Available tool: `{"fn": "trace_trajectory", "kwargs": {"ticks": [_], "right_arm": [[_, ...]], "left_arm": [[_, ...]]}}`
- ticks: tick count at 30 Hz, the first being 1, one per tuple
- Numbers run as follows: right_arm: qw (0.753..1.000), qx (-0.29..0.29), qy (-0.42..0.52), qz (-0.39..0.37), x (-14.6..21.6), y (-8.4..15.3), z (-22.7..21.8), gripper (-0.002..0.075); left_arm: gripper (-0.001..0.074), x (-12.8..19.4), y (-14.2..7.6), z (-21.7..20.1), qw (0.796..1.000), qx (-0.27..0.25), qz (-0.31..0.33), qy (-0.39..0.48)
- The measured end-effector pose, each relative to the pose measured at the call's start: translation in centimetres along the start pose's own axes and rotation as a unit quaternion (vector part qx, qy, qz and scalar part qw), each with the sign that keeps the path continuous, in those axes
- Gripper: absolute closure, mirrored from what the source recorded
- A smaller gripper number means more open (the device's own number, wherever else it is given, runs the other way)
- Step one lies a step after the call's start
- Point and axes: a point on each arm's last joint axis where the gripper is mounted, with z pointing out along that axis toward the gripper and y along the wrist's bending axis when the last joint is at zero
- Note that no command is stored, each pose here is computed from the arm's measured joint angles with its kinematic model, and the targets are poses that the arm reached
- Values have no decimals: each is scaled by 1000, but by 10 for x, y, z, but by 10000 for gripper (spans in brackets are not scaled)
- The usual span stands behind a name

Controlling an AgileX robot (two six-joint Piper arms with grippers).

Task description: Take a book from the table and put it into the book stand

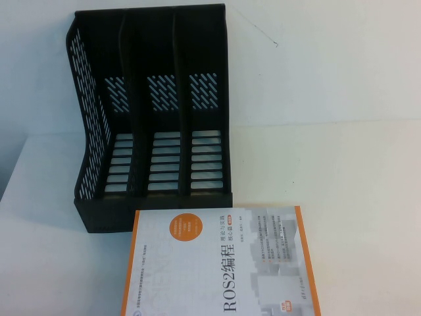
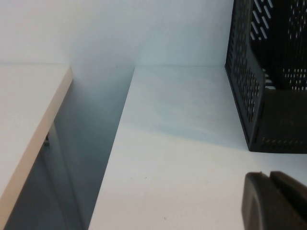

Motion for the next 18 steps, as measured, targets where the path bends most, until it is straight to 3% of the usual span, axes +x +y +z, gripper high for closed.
{"fn": "trace_trajectory", "kwargs": {"ticks": [18], "right_arm": [[998, 6, 56, -3, 10, -1, -1, 722]], "left_arm": [[738, 7, 1, 0, 999, -6, 1, 38]]}}
